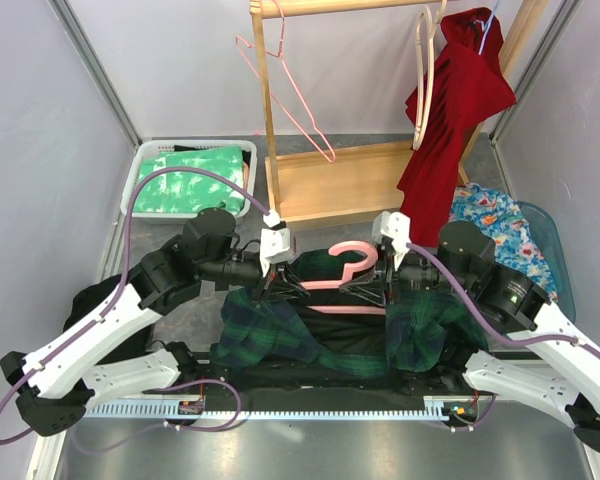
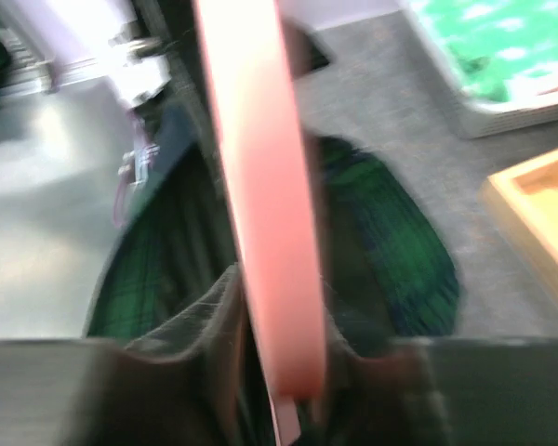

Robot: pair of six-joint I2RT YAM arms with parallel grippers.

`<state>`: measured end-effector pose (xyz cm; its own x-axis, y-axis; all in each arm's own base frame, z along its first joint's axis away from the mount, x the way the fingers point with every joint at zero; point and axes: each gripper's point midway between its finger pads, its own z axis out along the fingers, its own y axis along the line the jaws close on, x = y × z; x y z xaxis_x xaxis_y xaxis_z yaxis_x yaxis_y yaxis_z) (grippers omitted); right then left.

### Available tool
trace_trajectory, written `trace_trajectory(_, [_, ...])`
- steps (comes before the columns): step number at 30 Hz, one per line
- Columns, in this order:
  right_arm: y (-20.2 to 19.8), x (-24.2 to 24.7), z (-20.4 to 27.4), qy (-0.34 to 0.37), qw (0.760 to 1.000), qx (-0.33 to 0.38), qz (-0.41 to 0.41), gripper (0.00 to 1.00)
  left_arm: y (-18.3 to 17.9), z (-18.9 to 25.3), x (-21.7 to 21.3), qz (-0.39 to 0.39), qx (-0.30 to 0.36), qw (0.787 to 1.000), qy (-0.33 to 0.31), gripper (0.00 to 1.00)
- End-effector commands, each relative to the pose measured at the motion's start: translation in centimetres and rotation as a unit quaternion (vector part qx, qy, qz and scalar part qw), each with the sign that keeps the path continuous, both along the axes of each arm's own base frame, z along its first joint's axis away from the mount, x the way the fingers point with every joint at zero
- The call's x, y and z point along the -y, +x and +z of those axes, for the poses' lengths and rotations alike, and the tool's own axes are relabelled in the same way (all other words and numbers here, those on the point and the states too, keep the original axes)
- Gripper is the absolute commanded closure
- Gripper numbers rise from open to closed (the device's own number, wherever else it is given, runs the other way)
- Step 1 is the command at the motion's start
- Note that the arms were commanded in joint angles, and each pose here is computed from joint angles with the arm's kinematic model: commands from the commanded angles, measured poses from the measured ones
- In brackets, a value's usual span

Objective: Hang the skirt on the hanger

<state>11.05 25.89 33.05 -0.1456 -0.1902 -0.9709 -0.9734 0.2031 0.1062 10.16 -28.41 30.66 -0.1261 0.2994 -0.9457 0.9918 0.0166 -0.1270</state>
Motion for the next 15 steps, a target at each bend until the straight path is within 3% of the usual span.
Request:
trace_trajectory(1, [2.0, 0.9, 3.8, 0.067, 0.994, 0.044, -0.076, 0.45, 0.7, 0.2, -0.7, 0.033, 0.037, 0.999, 0.0, 0.98])
trace_trajectory(4, [3.4, 2.6, 4.0, 0.076, 0.986, 0.044, -0.144, 0.33, 0.8, 0.4, -1.0, 0.045, 0.046, 0.998, 0.001, 0.98])
trace_trajectory(9, [3.6, 5.6, 4.5, 0.092, 0.972, 0.051, -0.209, 0.28, 1.3, 0.5, -1.6, 0.07, 0.057, 0.996, 0.014, 0.98])
trace_trajectory(15, [5.0, 8.5, 0.8, 0.067, 0.951, 0.012, -0.301, 0.28, 2.2, 1.2, -2.3, 0.101, 0.074, 0.992, 0.017, 0.98])
